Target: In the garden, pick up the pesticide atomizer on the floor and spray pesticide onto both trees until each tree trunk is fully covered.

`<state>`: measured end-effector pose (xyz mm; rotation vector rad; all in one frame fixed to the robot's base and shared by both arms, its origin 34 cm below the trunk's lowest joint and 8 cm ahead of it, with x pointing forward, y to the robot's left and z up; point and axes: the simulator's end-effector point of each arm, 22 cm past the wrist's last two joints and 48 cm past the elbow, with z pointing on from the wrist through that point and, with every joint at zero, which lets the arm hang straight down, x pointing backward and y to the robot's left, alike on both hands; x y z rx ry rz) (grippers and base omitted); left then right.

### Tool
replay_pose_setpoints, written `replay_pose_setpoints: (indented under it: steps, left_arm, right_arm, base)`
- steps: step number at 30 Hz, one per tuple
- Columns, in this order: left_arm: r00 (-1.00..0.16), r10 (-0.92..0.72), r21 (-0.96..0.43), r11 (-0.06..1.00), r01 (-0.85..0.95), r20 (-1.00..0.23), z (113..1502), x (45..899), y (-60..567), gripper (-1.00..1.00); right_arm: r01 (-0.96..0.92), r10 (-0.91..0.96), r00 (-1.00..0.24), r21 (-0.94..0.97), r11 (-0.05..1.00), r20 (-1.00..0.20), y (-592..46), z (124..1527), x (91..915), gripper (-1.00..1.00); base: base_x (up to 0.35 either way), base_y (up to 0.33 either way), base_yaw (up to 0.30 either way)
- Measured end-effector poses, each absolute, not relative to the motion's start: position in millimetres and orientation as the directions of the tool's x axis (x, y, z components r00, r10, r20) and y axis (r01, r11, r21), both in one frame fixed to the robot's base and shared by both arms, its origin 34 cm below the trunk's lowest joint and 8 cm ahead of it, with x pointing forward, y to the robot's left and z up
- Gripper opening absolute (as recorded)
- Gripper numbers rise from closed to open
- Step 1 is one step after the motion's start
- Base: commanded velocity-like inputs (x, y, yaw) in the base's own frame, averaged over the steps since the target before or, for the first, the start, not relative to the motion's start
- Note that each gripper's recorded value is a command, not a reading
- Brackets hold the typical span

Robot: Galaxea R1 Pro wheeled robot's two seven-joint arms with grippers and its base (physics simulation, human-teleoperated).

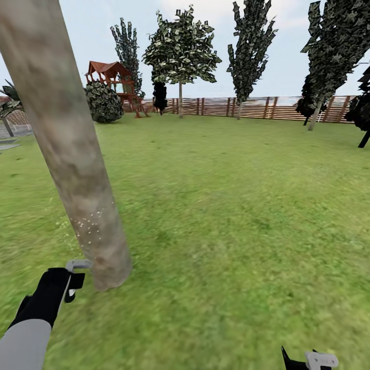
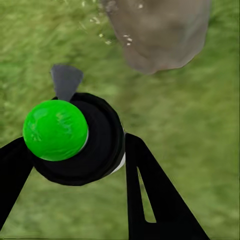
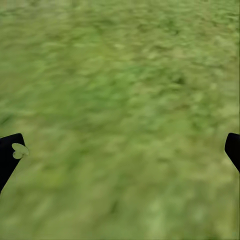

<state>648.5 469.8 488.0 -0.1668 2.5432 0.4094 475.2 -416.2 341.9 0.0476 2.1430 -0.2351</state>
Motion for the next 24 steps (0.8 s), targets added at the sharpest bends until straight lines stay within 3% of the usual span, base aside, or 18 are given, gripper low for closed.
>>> replay_pose_setpoints:
  steps: [8,15,21,24]
  left_arm:
    - [-0.871,-0.014,0.244,0.958,-0.153,-0.492,434,605,448,-1.0]
    - [-0.872,-0.01,0.3,0.937,-0.179,-0.49,445,597,492,-1.0]
    - [-0.849,-0.002,0.217,0.966,-0.138,-0.529,427,609,424,-1.0]
    - [-0.842,0.001,0.255,0.953,-0.163,-0.54,431,609,436,-1.0]
  right_arm:
    - [0.124,-0.058,-0.552,-0.15,0.981,-0.832,-416,342,475,1.0]
    - [0.124,-0.058,-0.552,-0.15,0.981,-0.832,-416,342,475,1.0]
    - [0.124,-0.056,-0.552,-0.149,0.981,-0.832,-415,342,475,1.0]
    - [0.124,-0.057,-0.552,-0.149,0.981,-0.832,-415,342,475,1.0]
  base:
    - [0.007,0.0,0.0]
    - [0.0,0.0,0.0]
    - [0.0,0.0,0.0]
    - [0.0,0.0,0.0]
